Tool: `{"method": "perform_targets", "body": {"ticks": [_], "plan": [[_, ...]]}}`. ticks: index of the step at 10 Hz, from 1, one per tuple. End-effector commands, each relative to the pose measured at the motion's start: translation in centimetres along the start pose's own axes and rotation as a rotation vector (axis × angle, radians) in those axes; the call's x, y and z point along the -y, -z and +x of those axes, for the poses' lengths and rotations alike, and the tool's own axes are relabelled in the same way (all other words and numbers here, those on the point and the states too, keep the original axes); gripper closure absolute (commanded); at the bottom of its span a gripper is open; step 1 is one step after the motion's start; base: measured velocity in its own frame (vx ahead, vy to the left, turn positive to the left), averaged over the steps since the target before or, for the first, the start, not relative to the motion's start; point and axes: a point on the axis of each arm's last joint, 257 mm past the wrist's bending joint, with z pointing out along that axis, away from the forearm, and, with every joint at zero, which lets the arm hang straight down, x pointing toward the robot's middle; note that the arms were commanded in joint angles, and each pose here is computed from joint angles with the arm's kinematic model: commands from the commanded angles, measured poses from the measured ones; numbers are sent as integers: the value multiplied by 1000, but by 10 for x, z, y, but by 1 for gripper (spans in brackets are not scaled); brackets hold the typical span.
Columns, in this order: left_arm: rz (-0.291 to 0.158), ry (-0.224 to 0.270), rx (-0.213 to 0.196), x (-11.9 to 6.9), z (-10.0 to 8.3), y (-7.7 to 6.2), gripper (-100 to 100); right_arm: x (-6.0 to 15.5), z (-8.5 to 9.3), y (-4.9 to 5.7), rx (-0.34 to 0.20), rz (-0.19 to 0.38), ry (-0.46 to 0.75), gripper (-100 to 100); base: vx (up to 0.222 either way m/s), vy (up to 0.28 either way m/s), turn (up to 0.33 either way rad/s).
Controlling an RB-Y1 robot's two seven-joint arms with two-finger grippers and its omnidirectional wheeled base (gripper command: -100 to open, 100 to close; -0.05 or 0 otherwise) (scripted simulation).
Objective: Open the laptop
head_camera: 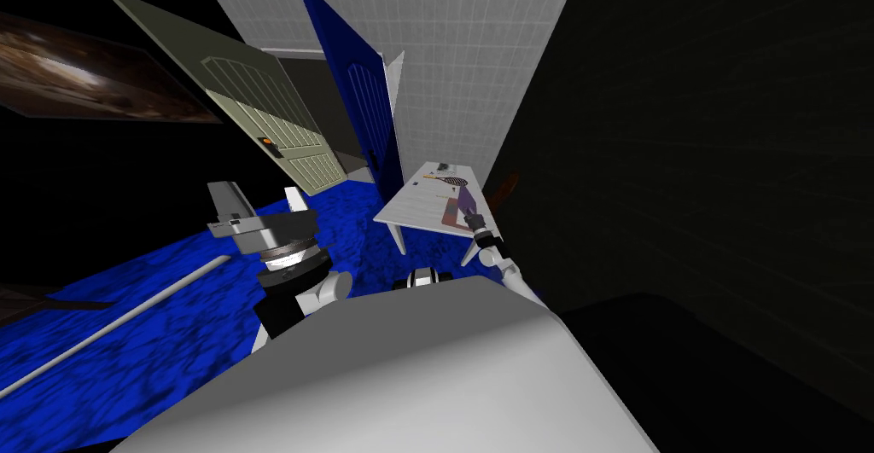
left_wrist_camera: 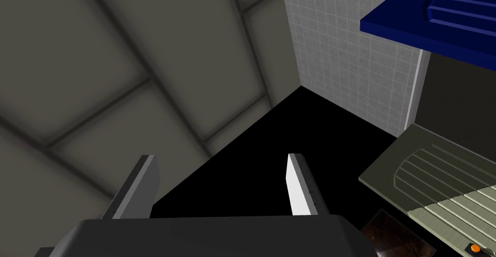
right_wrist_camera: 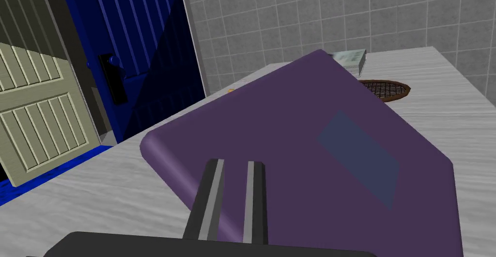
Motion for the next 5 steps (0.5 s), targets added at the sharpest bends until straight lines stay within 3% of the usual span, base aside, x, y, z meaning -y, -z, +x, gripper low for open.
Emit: {"method": "perform_targets", "body": {"ticks": [1,5], "plan": [[0,0,0,0,0,0,0,-12,4,8,-5,-31,-74,-100,25,48,22],[0,0,0,0,0,0,0,-37,13,26,-21,-94,-223,-100,34,52,26]]}}
